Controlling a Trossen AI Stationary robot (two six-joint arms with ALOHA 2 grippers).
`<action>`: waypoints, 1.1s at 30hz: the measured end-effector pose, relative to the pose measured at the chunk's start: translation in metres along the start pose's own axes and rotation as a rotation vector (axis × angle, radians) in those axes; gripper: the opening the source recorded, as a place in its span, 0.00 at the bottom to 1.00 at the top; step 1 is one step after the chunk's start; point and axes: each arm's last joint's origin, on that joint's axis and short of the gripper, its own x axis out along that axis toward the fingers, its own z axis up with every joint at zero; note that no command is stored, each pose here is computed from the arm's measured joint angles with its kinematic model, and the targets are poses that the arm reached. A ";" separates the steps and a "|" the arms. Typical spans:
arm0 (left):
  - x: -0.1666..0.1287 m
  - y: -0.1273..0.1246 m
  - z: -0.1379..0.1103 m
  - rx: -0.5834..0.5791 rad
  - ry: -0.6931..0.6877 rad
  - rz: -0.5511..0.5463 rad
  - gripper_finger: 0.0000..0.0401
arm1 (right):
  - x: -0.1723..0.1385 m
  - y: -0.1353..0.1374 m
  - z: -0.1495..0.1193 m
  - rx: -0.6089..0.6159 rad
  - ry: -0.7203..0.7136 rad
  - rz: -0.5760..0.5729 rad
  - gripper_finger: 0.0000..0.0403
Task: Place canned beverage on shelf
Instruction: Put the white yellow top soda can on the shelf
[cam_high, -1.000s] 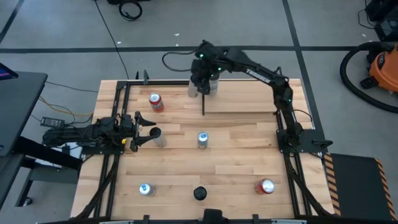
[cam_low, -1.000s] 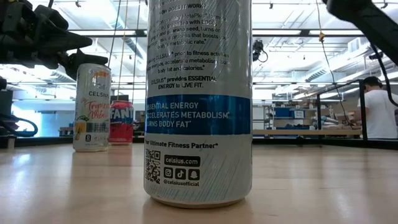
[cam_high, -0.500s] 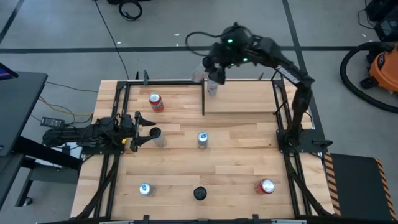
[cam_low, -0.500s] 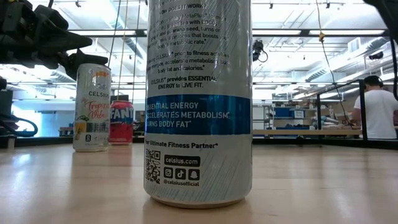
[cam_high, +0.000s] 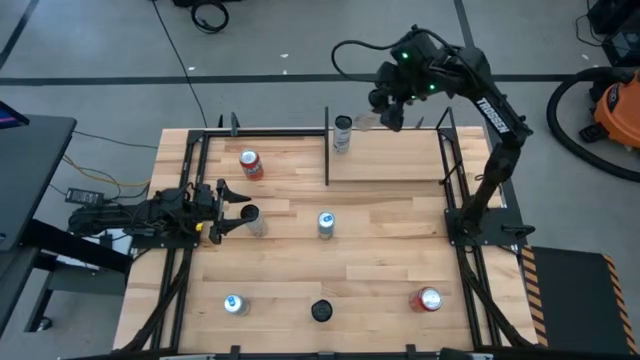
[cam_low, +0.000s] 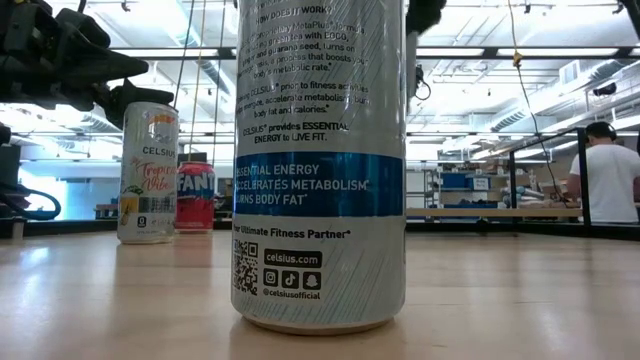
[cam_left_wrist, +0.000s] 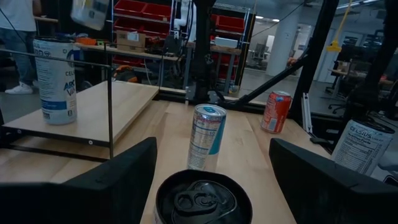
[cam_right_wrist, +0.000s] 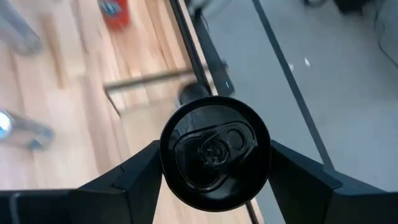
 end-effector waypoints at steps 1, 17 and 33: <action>0.000 0.000 0.000 0.000 0.000 0.000 0.78 | 0.001 -0.003 -0.003 -0.002 0.024 0.000 0.64; 0.000 0.000 0.000 -0.001 0.000 0.000 0.78 | 0.049 -0.033 -0.010 0.030 0.133 0.146 0.64; 0.000 0.000 -0.001 -0.021 0.007 0.001 0.78 | 0.114 -0.042 -0.040 0.104 0.286 0.219 0.64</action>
